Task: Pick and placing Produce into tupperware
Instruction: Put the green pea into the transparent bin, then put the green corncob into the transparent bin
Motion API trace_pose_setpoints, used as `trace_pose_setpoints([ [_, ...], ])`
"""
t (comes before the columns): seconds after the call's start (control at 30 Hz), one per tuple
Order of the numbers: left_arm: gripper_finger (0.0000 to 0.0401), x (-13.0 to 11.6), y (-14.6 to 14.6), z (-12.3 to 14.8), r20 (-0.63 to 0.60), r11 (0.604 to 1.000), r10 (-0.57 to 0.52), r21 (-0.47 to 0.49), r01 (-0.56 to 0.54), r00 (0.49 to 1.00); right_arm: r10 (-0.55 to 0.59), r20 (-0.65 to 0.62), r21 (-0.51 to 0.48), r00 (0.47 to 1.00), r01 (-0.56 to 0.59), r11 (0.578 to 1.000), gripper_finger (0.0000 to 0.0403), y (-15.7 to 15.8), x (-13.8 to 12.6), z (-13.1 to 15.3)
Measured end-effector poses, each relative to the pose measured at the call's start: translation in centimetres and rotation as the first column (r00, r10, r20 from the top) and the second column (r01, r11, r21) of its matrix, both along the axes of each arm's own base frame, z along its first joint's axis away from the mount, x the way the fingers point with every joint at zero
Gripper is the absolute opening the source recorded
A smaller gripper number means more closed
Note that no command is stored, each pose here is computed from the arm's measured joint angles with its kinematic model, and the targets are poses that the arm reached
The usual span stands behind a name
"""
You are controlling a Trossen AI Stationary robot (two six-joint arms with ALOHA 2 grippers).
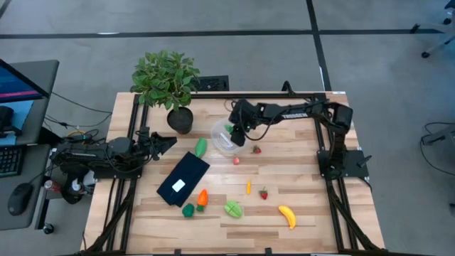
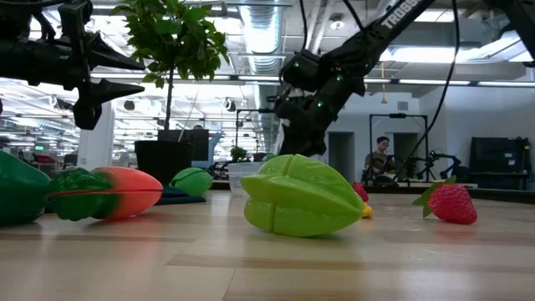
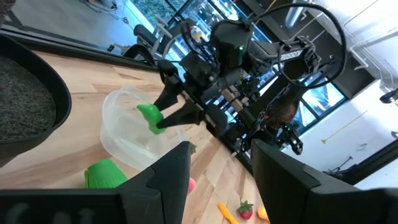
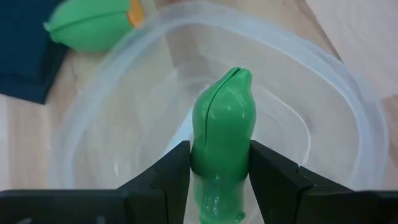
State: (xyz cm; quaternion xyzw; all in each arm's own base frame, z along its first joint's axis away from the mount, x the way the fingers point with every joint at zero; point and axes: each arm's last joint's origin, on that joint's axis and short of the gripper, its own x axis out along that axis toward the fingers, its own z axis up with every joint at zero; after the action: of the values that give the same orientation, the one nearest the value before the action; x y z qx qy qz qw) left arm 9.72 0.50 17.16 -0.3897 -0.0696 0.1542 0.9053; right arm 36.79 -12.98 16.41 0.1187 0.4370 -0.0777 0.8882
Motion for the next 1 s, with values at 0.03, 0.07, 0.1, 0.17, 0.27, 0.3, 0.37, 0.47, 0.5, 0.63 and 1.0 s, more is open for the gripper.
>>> trace_pose_setpoints([
  [0.03, 0.0160, 0.0, 0.0, 0.0, 0.000, 1.000, 0.000, 0.000, 0.000, 1.000, -0.001, 0.002, -0.004, 1.000, 0.001, 1.000, 0.0148, 0.0, 0.0, 0.0],
  [0.07, 0.0160, 0.0, 0.0, 0.0, 0.000, 1.000, 0.000, 0.000, 0.000, 1.000, -0.005, 0.000, -0.009, 1.000, 0.005, 1.000, 0.0148, 0.0, 0.0, 0.1],
  [0.1, 0.0160, 0.0, 0.0, 0.0, 0.000, 1.000, 0.000, 0.000, 0.000, 1.000, -0.011, -0.004, -0.014, 1.000, 0.011, 1.000, 0.0148, 0.0, -0.1, 0.1],
  [0.17, 0.0160, 0.0, 0.0, 0.0, -0.001, 1.000, 0.001, 0.002, -0.001, 1.000, -0.018, 0.004, -0.021, 1.000, 0.018, 1.000, 0.0146, -0.2, -0.1, 0.4],
  [0.27, 0.0160, 0.0, 0.0, 0.0, -0.003, 1.000, 0.001, 0.009, -0.001, 1.000, -0.030, -0.006, -0.018, 1.000, 0.030, 0.999, 0.0144, -0.6, -0.4, 0.3],
  [0.3, 0.0160, 0.0, 0.0, 0.0, -0.004, 1.000, 0.002, 0.009, -0.002, 1.000, -0.033, -0.009, -0.016, 0.999, 0.033, 0.999, 0.0145, -0.7, -0.4, 0.3],
  [0.37, 0.0160, 0.0, 0.0, 0.0, -0.003, 1.000, 0.002, 0.009, -0.002, 1.000, -0.035, -0.008, -0.016, 0.999, 0.034, 0.999, 0.0149, -0.8, -0.4, 0.3],
  [0.47, 0.0160, 0.0, 0.0, 0.0, -0.003, 1.000, 0.002, 0.009, -0.002, 1.000, -0.034, -0.008, -0.015, 0.999, 0.034, 0.999, 0.0160, -0.8, -0.4, 0.3],
  [0.5, 0.0160, 0.0, 0.0, 0.0, -0.003, 1.000, 0.002, 0.009, -0.002, 1.000, -0.033, -0.007, -0.014, 0.999, 0.033, 0.999, 0.0165, -0.8, -0.4, 0.3],
  [0.63, 0.0160, 0.0, 0.0, 0.0, -0.003, 1.000, 0.002, 0.009, -0.002, 1.000, -0.035, -0.008, -0.013, 0.999, 0.035, 0.999, 0.0185, -0.9, -0.5, 0.3],
  [1.0, 0.0160, 0.0, 0.0, 0.0, -0.003, 1.000, 0.002, 0.008, -0.002, 1.000, -0.017, 0.041, -0.036, 0.999, 0.018, 0.999, 0.0210, -0.1, -1.3, 3.3],
])
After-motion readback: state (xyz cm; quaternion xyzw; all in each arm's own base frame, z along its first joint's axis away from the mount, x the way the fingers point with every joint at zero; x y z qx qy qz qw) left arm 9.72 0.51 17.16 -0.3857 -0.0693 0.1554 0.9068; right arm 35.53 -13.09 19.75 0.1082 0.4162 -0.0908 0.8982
